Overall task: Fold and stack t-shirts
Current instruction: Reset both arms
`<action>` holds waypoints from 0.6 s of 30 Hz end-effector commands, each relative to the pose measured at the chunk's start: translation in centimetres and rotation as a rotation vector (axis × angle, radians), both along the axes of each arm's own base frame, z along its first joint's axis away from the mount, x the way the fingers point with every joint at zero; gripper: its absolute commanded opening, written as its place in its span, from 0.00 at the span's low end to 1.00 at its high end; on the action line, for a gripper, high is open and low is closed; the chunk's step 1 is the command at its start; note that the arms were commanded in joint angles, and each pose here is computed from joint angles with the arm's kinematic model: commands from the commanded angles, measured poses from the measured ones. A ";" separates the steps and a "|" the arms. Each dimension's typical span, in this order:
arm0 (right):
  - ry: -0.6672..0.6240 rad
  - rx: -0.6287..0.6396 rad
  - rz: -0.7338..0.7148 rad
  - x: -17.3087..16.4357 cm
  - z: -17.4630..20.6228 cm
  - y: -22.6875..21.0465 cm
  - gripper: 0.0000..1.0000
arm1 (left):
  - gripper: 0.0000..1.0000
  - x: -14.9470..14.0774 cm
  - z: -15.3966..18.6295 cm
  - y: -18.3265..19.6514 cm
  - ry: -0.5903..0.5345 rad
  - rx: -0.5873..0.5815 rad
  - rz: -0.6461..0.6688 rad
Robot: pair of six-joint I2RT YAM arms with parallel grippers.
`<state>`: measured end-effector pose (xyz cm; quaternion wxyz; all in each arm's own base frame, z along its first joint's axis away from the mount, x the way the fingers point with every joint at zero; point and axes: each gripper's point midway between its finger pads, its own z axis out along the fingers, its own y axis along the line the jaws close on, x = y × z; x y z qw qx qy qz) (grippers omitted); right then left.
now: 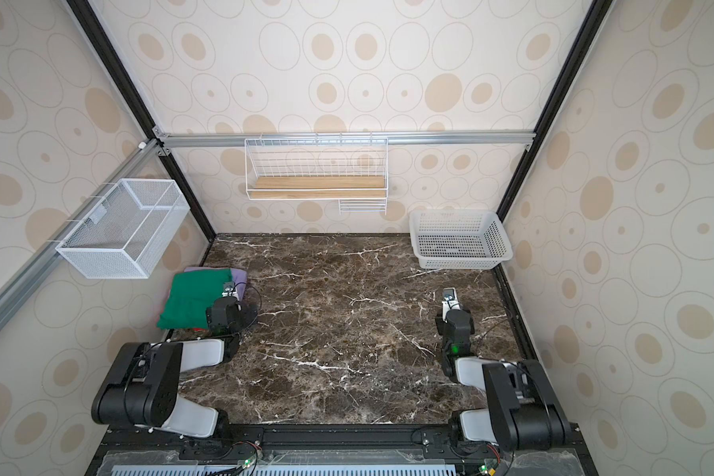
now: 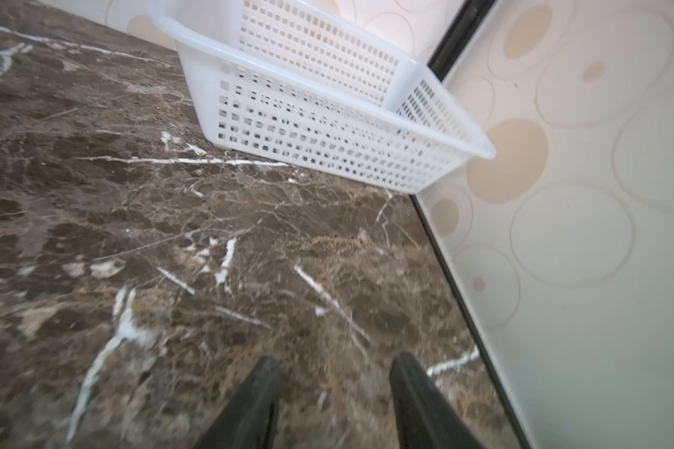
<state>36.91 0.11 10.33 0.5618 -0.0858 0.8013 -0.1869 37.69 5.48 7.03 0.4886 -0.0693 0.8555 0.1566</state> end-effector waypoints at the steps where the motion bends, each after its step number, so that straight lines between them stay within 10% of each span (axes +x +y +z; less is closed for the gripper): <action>1: -0.043 0.018 0.040 1.1 0.4 0.6 0.55 | 0.99 2.0 3.0 -0.1 -0.156 -0.020 -0.029; 6: -0.036 0.076 -0.046 2.1 -0.7 -1.5 0.63 | 0.99 1.8 2.8 -1.8 -0.178 0.012 -0.116; 8: 0.050 0.108 -0.050 1.9 -1.5 -1.5 1.00 | 0.99 1.8 2.8 -2.6 -0.179 0.005 -0.167; 18: 0.030 0.102 -0.047 2.2 -1.3 -1.6 1.00 | 0.99 2.4 2.5 -3.2 -0.165 -0.080 -0.266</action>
